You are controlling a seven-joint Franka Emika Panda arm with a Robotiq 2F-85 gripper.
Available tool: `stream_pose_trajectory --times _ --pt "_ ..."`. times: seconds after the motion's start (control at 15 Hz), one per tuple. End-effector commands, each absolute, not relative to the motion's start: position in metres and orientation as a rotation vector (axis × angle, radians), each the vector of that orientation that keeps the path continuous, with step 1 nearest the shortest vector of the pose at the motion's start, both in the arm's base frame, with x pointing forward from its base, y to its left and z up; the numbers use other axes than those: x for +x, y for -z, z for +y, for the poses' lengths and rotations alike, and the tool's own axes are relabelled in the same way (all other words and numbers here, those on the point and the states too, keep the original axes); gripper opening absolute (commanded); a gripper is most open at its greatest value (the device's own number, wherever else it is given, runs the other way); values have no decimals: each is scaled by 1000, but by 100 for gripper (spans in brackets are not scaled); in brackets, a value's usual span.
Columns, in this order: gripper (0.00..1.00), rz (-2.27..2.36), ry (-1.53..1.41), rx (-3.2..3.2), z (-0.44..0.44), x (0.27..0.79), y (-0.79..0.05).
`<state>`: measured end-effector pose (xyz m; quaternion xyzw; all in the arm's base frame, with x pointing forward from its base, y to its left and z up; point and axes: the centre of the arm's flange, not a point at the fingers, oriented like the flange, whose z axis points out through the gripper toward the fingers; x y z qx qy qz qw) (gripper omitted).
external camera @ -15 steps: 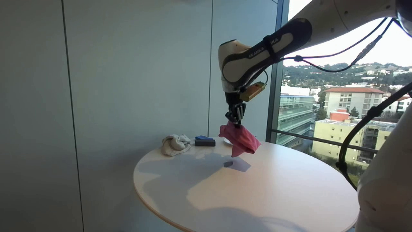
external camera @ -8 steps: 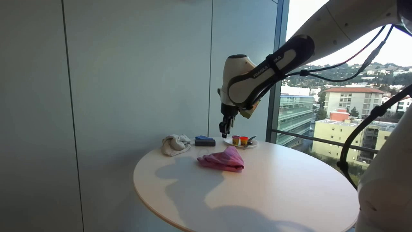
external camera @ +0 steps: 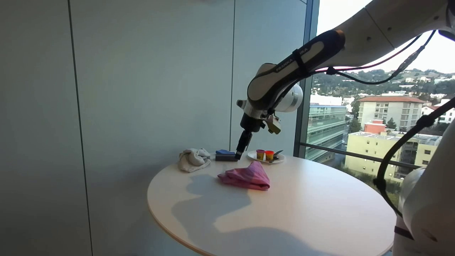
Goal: Unfold the pink towel once.
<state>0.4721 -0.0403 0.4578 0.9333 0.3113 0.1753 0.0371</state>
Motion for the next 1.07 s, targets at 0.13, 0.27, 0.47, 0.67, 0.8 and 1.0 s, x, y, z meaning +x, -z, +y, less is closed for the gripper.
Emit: stream_pose_trajectory --times 0.13,0.27,0.47,0.67,0.8,1.0 --pt "100 913 -119 2890 -45 501 -438" --pt "100 840 -11 2847 -51 511 -431" --pt "100 805 67 2821 -56 527 -421" --pt "100 810 129 2818 -53 538 -414" --pt "100 825 142 2812 -49 546 -414" --pt "100 813 163 2804 -46 559 -412"
